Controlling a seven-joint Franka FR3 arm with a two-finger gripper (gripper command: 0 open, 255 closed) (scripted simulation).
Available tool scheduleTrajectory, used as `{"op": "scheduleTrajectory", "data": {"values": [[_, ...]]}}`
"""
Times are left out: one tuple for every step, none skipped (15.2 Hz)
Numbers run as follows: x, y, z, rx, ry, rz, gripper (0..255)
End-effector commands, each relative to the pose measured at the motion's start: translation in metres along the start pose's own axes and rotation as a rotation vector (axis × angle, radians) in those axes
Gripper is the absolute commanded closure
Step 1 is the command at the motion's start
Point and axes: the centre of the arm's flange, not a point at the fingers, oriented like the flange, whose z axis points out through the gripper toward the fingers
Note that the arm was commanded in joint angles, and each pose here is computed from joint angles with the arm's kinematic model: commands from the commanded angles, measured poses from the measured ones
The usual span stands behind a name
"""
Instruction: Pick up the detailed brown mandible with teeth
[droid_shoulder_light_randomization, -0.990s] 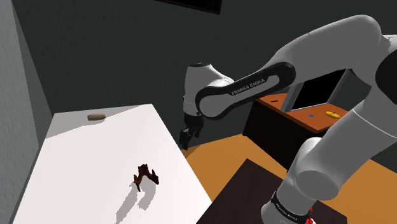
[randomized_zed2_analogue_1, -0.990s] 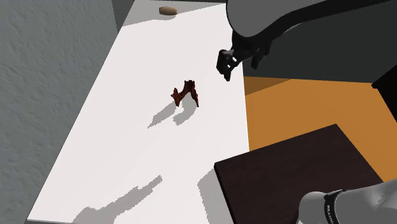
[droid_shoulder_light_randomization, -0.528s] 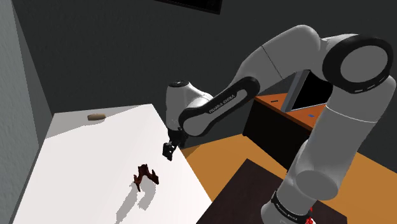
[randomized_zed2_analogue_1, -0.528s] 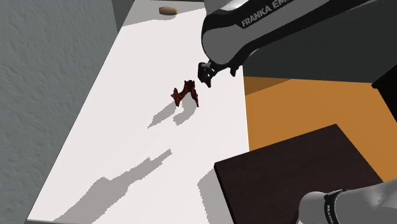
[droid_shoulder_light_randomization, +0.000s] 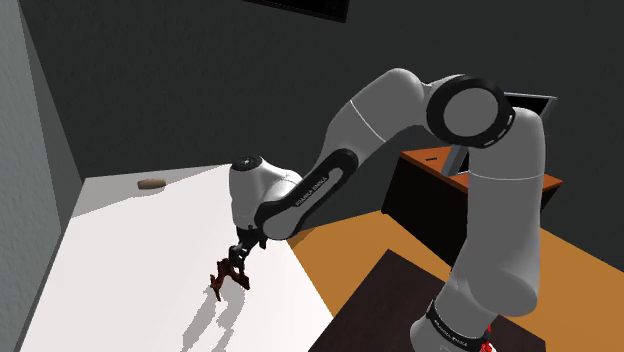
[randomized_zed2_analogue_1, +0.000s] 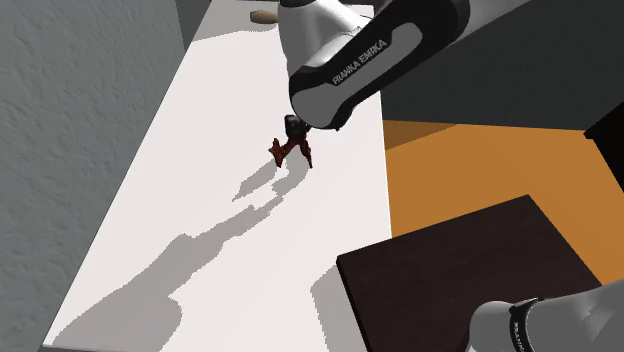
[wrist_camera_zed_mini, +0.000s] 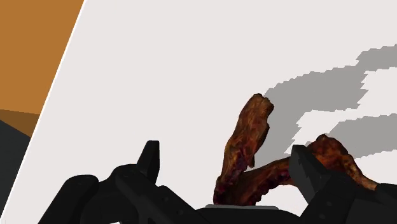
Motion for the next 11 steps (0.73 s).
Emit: {"op": "scheduleTrajectory", "data": {"values": [[0.016,-0.009,0.02,-0.009,0.004,0.003,0],[0.023,-0.014,0.03,-0.013,0.006,0.005,0],[0.031,-0.019,0.04,-0.017,0.008,0.006,0],[0.038,-0.024,0.05,-0.021,0.009,0.008,0],[0.045,-0.029,0.06,-0.025,0.011,0.009,0],[0.047,-0.03,0.062,-0.026,0.011,0.01,0],[0.047,-0.031,0.067,-0.026,0.011,0.01,0],[0.047,-0.031,0.072,-0.026,0.011,0.01,0],[0.047,-0.032,0.077,-0.026,0.011,0.01,0],[0.047,-0.032,0.083,-0.026,0.011,0.01,0],[0.047,-0.033,0.088,-0.026,0.011,0.01,0]]}}
